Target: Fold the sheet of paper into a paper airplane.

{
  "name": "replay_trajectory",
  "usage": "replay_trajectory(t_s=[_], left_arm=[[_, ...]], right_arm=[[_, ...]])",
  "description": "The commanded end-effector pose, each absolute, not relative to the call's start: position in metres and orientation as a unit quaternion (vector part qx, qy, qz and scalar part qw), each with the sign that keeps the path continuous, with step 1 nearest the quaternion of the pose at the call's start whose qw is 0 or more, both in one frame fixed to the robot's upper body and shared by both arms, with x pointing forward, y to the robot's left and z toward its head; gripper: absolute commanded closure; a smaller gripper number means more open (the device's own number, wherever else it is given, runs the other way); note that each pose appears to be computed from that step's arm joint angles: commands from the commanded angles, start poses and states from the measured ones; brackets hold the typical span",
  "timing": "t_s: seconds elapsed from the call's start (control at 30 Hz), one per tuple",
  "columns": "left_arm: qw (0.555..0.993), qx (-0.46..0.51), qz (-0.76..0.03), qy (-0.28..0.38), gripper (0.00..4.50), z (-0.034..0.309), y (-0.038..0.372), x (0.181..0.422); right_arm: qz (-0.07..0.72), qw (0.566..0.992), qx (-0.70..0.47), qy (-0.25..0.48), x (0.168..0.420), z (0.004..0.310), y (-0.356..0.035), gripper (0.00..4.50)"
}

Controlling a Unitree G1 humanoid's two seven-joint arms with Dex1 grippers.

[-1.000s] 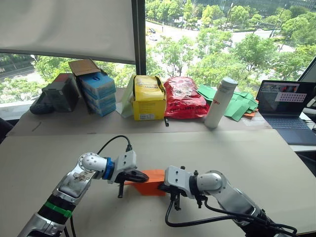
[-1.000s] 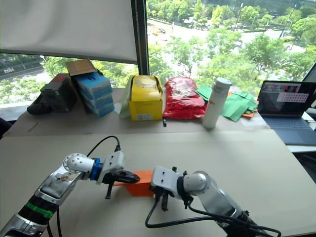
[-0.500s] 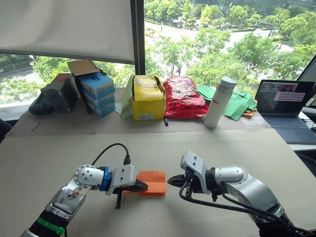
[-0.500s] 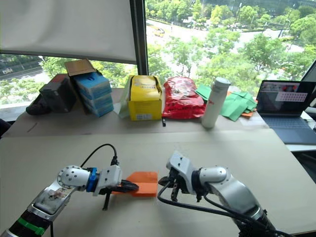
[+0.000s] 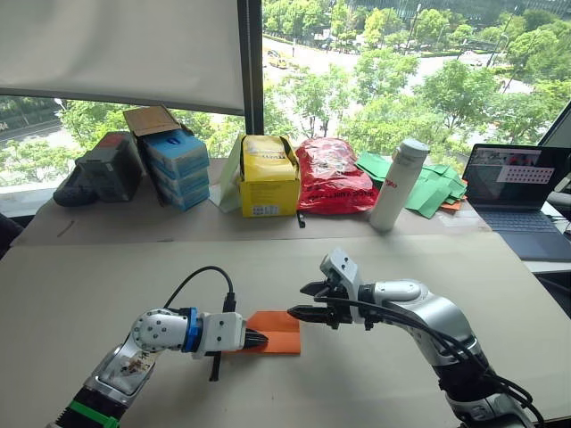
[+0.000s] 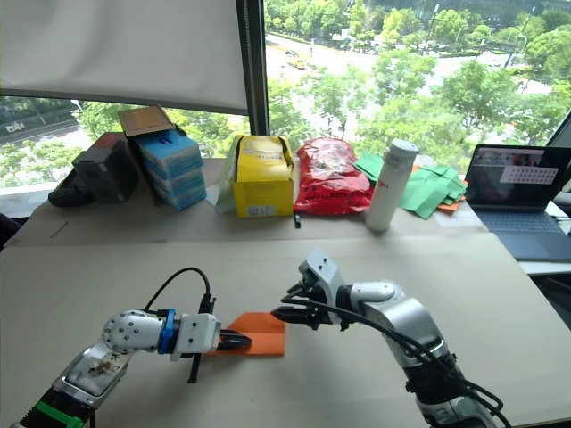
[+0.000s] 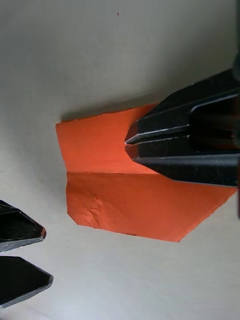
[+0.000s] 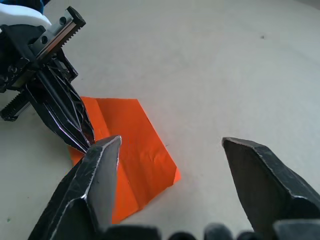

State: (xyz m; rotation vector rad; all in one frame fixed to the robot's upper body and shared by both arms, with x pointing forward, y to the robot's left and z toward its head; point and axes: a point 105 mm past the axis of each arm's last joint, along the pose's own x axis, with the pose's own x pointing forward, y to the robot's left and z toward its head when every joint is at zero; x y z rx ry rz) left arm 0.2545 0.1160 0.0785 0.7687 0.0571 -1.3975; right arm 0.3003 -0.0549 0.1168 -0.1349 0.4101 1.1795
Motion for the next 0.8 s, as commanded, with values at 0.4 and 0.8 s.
replay_trajectory(t_s=[0.4,0.8], left_arm=[[0.687,0.369,-0.626,0.014,4.5,0.079,0.117,0.247],[0.681,0.389,-0.621,0.01,4.5,0.077,0.123,0.245]], right_arm=[[0.601,0.769,-0.038,0.213,0.294,0.1,-0.042,0.54],[0.597,0.771,-0.033,0.221,0.299,0.093,-0.046,0.54]])
